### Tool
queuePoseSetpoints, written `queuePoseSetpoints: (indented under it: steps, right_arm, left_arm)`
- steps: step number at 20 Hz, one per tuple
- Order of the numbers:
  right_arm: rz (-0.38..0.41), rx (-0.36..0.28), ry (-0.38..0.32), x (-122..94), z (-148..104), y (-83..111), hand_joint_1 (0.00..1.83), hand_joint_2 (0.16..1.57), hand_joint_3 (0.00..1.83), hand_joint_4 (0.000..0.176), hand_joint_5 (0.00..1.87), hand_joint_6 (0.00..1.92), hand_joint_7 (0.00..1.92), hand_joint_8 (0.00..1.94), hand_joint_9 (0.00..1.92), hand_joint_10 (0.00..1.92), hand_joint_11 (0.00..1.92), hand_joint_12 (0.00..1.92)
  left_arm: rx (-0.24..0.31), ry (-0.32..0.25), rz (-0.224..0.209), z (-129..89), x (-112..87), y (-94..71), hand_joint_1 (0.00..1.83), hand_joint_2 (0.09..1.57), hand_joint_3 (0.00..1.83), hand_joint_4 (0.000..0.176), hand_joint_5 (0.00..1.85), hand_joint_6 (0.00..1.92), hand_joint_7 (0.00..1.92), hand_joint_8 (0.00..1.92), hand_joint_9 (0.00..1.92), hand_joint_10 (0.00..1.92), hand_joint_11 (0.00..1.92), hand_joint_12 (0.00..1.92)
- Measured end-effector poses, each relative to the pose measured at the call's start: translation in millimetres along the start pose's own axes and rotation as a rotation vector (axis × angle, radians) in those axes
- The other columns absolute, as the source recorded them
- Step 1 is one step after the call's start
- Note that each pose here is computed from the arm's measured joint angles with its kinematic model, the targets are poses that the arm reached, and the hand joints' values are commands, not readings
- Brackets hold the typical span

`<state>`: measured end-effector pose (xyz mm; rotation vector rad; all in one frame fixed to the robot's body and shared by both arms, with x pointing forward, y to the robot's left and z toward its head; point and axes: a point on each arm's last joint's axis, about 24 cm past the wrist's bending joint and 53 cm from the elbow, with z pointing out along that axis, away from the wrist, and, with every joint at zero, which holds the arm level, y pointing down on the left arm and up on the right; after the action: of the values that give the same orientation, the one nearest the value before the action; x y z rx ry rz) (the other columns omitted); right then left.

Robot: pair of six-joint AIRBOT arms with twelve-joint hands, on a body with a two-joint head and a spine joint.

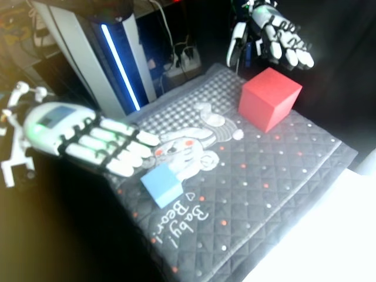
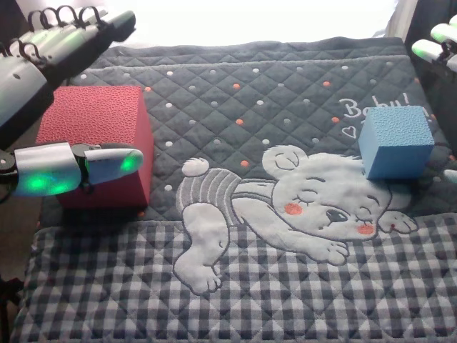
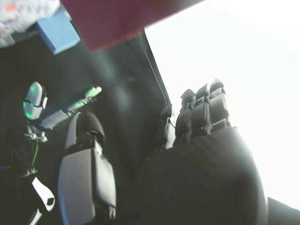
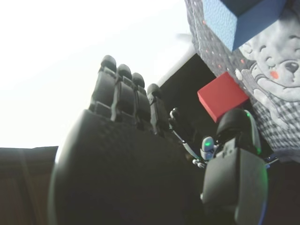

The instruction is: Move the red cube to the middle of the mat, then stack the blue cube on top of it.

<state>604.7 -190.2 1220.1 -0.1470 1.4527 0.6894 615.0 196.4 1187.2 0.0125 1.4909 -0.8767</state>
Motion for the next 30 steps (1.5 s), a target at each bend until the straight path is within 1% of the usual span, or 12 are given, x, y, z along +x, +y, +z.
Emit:
queuePoseSetpoints:
  steps: [2,5,7,19,20,21,22,23,24,26,29,30]
  right_arm:
    - [0.003,0.003,0.001,0.6,0.2,-0.7,0.64,1.18,0.02,0.000,0.00,0.00,0.00,0.00,0.00,0.00,0.02,0.01]
    - [0.004,0.006,0.000,0.5,0.1,-1.3,0.67,1.18,0.02,0.000,0.00,0.00,0.00,0.00,0.00,0.00,0.00,0.00]
    - [0.005,0.006,0.000,0.4,0.1,-1.3,0.70,1.18,0.01,0.000,0.00,0.00,0.00,0.00,0.00,0.00,0.03,0.01]
    - [0.014,0.017,0.004,3.6,-0.1,-4.2,0.70,1.21,0.00,0.000,0.00,0.00,0.00,0.00,0.00,0.00,0.00,0.27]
    - [0.013,0.014,0.005,4.1,-0.1,-3.4,0.72,1.22,0.00,0.000,0.00,0.00,0.00,0.00,0.00,0.00,0.00,0.27]
    - [0.012,0.014,0.008,4.9,-0.5,-3.6,0.72,1.22,0.00,0.000,0.00,0.00,0.00,0.00,0.00,0.00,0.00,0.27]
    - [0.012,0.017,0.011,5.7,-1.1,-4.5,0.71,1.23,0.00,0.000,0.00,0.00,0.00,0.00,0.00,0.00,0.00,0.19]
    - [0.016,0.021,0.013,6.4,-1.1,-5.3,0.73,1.23,0.00,0.000,0.00,0.00,0.00,0.00,0.00,0.00,0.00,0.09]
    - [0.016,0.020,0.013,6.3,-1.1,-5.1,0.74,1.24,0.00,0.000,0.00,0.00,0.00,0.00,0.00,0.00,0.00,0.02]
    - [0.014,0.017,0.014,6.6,-1.3,-4.5,0.74,1.25,0.00,0.002,0.00,0.00,0.00,0.00,0.00,0.00,0.00,0.00]
    - [0.017,0.026,0.020,8.8,-2.4,-7.0,0.73,1.26,0.01,0.004,0.00,0.00,0.00,0.00,0.00,0.00,0.00,0.00]
    - [0.017,0.026,0.020,8.6,-2.4,-7.0,0.71,1.26,0.01,0.010,0.00,0.00,0.00,0.00,0.00,0.00,0.00,0.00]
  left_arm:
    - [-0.008,0.006,0.002,-0.3,1.6,1.6,0.37,1.07,0.01,0.141,0.00,0.00,0.00,0.00,0.00,0.00,0.00,0.00]
    - [-0.047,-0.010,0.012,-1.3,-3.6,10.0,0.48,1.00,0.00,0.104,0.00,0.00,0.00,0.00,0.00,0.00,0.00,0.00]
    - [-0.077,-0.003,0.016,-1.5,-2.6,17.8,0.55,0.97,0.00,0.019,0.00,0.00,0.00,0.00,0.00,0.00,0.00,0.00]
    - [-0.208,0.118,-0.007,19.8,44.1,60.5,0.89,0.90,0.00,0.004,0.00,0.00,0.00,0.00,0.00,0.00,0.00,0.00]
    - [-0.214,0.124,-0.007,21.8,46.0,62.5,1.04,1.00,0.01,0.012,0.13,0.02,0.25,0.04,0.21,0.15,0.01,0.88]
    - [-0.215,0.126,-0.004,22.5,46.0,63.2,1.04,1.00,0.01,0.012,0.13,0.02,0.25,0.04,0.21,0.15,0.01,0.88]
    - [-0.212,0.123,-0.008,24.7,46.1,62.9,1.08,1.04,0.02,0.021,0.25,0.04,0.37,0.07,0.29,0.24,0.00,1.34]
    - [-0.210,0.121,-0.013,25.7,46.4,61.7,1.19,1.09,0.01,0.001,0.42,0.09,0.47,0.17,0.21,0.77,0.00,1.55]
    - [-0.203,0.120,-0.014,26.7,46.4,59.7,1.23,1.10,0.01,0.000,0.51,0.15,0.48,0.37,0.17,1.03,0.00,1.59]
    - [-0.181,0.115,-0.014,30.9,44.1,53.1,1.25,1.11,0.00,0.000,0.36,1.19,0.27,1.30,0.19,1.53,0.00,1.90]
    - [-0.154,0.130,0.000,29.7,45.3,41.9,1.28,1.11,0.00,0.062,0.25,1.58,0.21,1.49,0.17,1.67,0.00,1.92]
    - [-0.149,0.132,-0.005,29.1,45.9,39.3,1.29,1.09,0.00,0.046,0.27,1.56,0.24,1.40,0.18,1.58,0.00,1.89]
